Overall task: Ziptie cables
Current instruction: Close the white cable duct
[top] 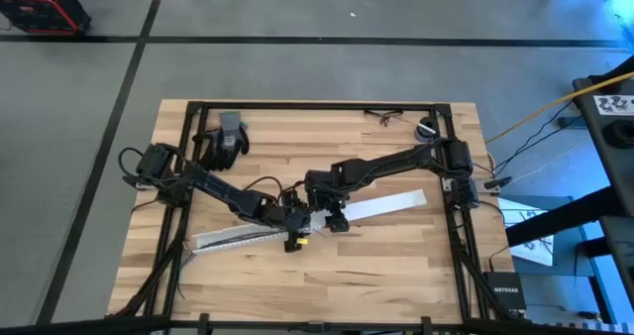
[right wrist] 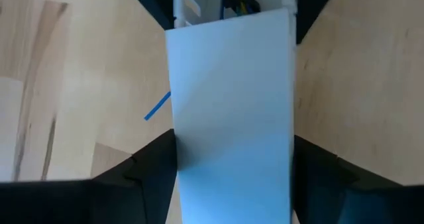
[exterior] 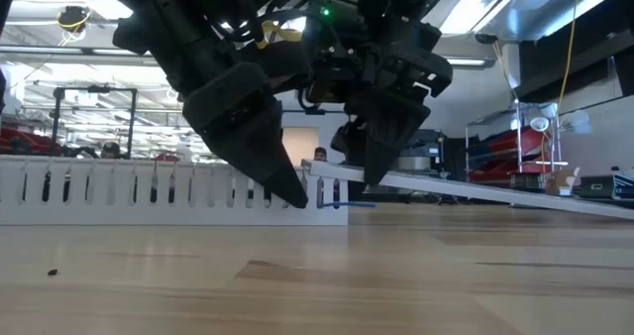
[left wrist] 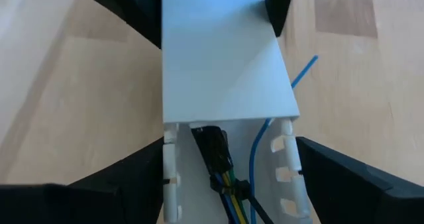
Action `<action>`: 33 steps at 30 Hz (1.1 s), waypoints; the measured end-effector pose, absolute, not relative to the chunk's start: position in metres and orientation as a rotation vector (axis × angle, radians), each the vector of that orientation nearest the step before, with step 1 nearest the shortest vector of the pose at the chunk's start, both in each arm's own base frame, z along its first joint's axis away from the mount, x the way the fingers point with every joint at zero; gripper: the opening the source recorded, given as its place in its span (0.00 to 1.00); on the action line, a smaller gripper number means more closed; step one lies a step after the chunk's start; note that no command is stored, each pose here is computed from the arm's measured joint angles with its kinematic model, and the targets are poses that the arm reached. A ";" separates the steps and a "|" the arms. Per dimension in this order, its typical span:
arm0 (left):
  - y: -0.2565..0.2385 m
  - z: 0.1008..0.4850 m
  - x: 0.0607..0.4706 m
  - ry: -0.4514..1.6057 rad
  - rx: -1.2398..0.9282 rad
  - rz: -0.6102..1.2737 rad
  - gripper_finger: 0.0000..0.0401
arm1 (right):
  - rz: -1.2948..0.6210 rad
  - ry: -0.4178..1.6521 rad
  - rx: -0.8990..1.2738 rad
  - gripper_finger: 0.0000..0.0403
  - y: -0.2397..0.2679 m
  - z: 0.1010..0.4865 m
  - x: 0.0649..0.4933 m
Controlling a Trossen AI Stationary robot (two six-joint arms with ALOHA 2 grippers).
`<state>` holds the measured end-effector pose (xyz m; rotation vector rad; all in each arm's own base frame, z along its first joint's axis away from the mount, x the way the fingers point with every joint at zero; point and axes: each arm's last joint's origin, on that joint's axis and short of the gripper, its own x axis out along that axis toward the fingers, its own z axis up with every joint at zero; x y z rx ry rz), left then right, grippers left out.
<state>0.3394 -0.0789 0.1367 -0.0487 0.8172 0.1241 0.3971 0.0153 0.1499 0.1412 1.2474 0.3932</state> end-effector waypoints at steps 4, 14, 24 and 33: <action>-0.079 0.137 0.339 0.818 -0.049 0.125 0.75 | 0.375 1.256 0.163 0.59 0.015 0.149 0.397; -0.076 0.149 0.336 0.798 -0.016 0.164 0.75 | 0.367 1.256 0.162 0.59 0.015 0.148 0.398; -0.073 0.170 0.328 0.774 -0.007 0.196 0.75 | 0.369 1.256 0.153 0.59 0.015 0.148 0.398; -0.071 0.184 0.324 0.719 -0.063 0.263 0.75 | 0.377 1.255 0.158 0.59 0.015 0.148 0.398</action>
